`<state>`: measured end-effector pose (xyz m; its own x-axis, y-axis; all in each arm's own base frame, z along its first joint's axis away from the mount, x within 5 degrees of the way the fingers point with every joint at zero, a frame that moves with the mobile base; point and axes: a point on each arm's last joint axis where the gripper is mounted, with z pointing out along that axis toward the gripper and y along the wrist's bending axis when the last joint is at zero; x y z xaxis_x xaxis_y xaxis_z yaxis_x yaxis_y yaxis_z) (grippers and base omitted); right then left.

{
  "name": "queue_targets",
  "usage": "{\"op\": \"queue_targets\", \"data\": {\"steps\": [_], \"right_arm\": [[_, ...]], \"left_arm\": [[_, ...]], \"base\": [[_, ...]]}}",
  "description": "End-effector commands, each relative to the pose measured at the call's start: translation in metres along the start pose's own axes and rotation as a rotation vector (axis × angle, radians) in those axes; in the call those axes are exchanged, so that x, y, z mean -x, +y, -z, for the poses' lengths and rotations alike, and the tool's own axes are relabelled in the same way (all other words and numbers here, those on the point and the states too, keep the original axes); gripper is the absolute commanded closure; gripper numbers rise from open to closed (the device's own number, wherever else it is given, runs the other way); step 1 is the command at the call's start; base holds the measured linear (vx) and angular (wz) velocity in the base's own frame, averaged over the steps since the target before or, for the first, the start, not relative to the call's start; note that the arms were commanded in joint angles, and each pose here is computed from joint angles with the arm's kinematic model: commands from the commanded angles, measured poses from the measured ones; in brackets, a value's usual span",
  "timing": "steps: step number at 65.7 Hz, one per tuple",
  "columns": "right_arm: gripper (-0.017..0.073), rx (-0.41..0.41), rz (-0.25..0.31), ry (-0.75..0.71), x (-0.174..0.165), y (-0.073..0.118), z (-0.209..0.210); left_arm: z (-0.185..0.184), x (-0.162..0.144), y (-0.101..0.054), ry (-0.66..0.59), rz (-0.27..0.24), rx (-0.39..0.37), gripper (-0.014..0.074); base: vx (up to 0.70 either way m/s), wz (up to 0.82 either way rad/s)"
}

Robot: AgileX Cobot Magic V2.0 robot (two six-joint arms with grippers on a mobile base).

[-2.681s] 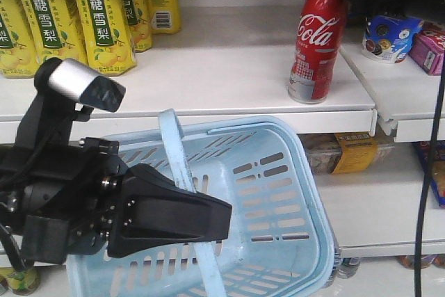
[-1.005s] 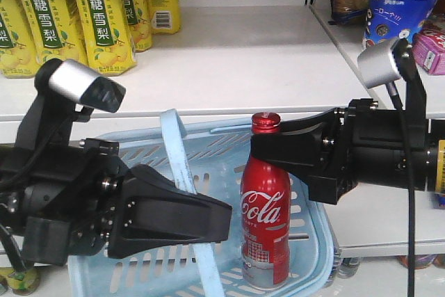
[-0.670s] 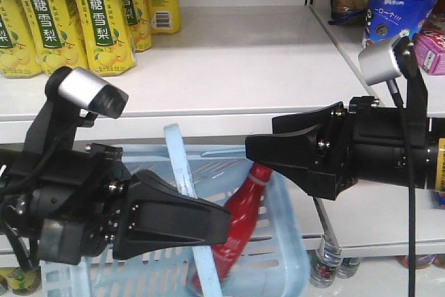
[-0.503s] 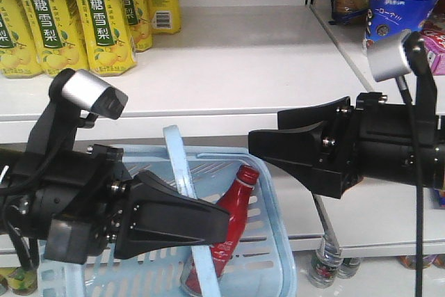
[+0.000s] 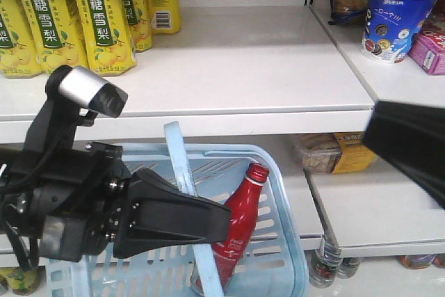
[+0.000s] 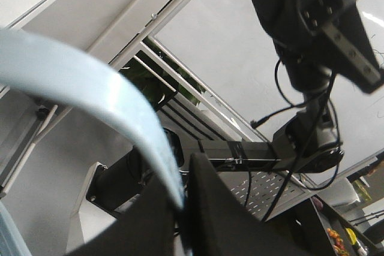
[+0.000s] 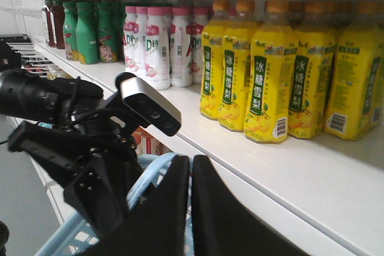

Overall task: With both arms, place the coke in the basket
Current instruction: 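Withdraw the right gripper away from the basket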

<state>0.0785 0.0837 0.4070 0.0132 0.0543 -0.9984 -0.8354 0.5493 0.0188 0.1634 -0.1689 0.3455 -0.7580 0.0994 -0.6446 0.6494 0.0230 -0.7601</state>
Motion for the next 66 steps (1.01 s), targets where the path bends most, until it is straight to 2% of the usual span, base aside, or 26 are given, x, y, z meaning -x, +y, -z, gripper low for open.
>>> {"op": "queue_targets", "data": {"steps": [1,11,21,29,39,66], "right_arm": [[0.0564,-0.094,0.013,-0.034,-0.016,0.003,0.015],[0.0564,-0.260,-0.027,-0.042,-0.069,0.001,0.037],[0.0564,-0.353,-0.088,-0.023,-0.116,-0.002,0.049],[0.0564,-0.363,-0.122,-0.039,-0.128,0.001,0.054],[0.0564,-0.340,-0.122,-0.036,-0.128,0.004,0.054],[0.0564,-0.341,-0.123,-0.035,-0.129,0.003,0.054]], "left_arm": [[0.004,0.010,-0.030,-0.059,-0.049,-0.171,0.0600],[0.004,0.010,-0.030,-0.059,-0.049,-0.171,0.0600],[0.004,0.010,-0.030,-0.059,-0.049,-0.171,0.0600],[0.004,0.010,-0.030,-0.059,-0.049,-0.171,0.0600],[0.004,0.010,-0.030,-0.059,-0.049,-0.171,0.0600],[0.004,0.010,-0.030,-0.059,-0.049,-0.171,0.0600]], "base": [[0.00,0.00],[0.00,0.00],[0.00,0.00],[0.00,0.00],[0.00,0.00],[0.00,0.00]]}}
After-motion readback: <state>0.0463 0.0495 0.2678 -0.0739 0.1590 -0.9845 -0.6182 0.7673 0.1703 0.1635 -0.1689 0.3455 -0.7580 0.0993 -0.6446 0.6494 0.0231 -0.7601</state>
